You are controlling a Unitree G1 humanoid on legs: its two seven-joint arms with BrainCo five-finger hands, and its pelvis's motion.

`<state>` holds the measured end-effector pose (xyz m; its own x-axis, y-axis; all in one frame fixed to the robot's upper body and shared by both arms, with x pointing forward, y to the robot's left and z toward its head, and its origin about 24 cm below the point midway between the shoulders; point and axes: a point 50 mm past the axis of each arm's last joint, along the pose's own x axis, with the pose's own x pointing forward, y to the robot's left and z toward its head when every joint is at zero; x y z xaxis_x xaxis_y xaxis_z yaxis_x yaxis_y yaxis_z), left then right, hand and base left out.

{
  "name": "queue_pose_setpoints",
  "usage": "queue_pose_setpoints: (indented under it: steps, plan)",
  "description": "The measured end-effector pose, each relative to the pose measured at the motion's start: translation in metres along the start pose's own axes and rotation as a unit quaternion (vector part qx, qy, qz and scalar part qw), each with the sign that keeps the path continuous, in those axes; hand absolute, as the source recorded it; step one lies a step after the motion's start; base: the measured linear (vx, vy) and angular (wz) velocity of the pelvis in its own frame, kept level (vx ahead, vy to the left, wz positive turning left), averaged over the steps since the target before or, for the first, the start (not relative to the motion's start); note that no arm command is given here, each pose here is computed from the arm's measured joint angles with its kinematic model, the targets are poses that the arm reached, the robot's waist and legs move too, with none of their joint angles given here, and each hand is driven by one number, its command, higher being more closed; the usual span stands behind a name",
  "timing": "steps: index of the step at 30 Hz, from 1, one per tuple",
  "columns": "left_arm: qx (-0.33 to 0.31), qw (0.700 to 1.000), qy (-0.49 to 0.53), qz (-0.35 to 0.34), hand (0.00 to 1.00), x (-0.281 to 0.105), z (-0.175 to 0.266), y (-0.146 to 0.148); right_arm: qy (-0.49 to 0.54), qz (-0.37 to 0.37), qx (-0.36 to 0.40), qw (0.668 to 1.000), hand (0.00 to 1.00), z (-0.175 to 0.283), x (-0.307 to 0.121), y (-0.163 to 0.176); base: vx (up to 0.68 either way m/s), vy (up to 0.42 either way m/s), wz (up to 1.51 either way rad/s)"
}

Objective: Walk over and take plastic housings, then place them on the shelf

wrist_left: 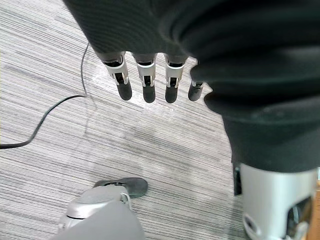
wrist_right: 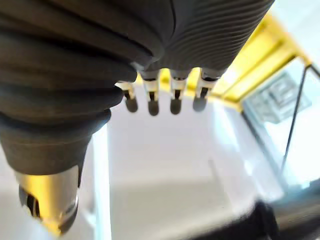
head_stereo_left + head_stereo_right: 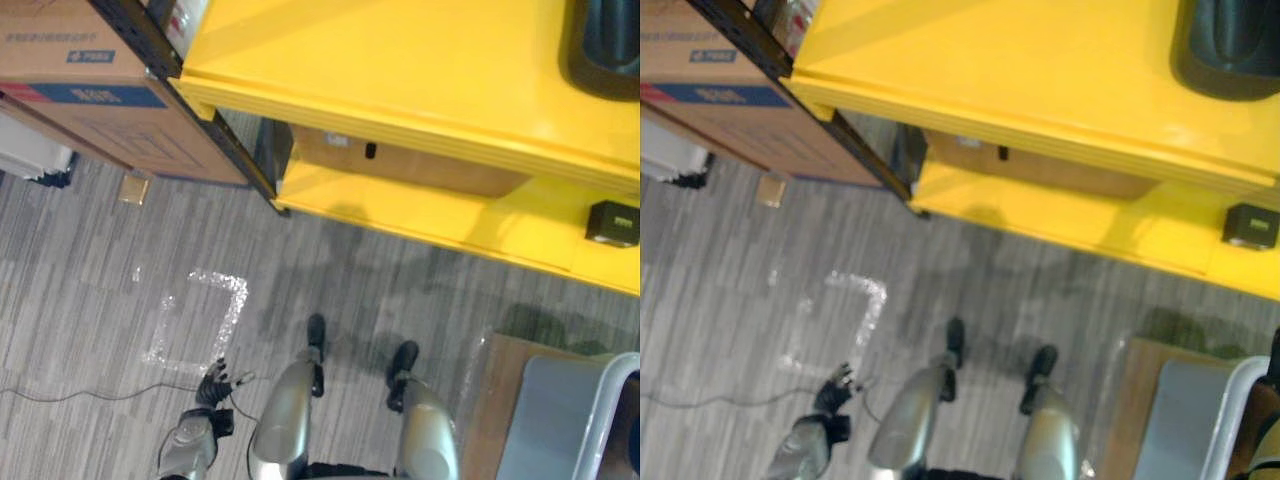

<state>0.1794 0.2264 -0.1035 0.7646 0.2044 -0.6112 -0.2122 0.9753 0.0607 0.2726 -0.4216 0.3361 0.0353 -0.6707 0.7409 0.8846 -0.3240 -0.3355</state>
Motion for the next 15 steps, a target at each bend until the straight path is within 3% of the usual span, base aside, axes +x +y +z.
queue_pose_setpoints:
  steps: [6, 10, 15]
  plan:
    - [-0.002, 1.000, -0.006, -0.001, 0.00, 0.000, 0.002, -0.001, -0.011, -0.074, 0.044, 0.996, 0.00, 0.008, 0.002, -0.011, 0.01, 0.004, 0.03]
    - [-0.003, 1.000, -0.023, 0.004, 0.00, -0.001, 0.006, -0.001, -0.011, -0.143, 0.114, 0.983, 0.00, 0.020, 0.006, -0.026, 0.04, 0.007, 0.05]
    - [-0.009, 1.000, -0.009, 0.023, 0.00, -0.009, -0.007, 0.008, -0.021, -0.172, 0.224, 0.959, 0.00, 0.030, -0.004, -0.036, 0.06, 0.000, -0.05]
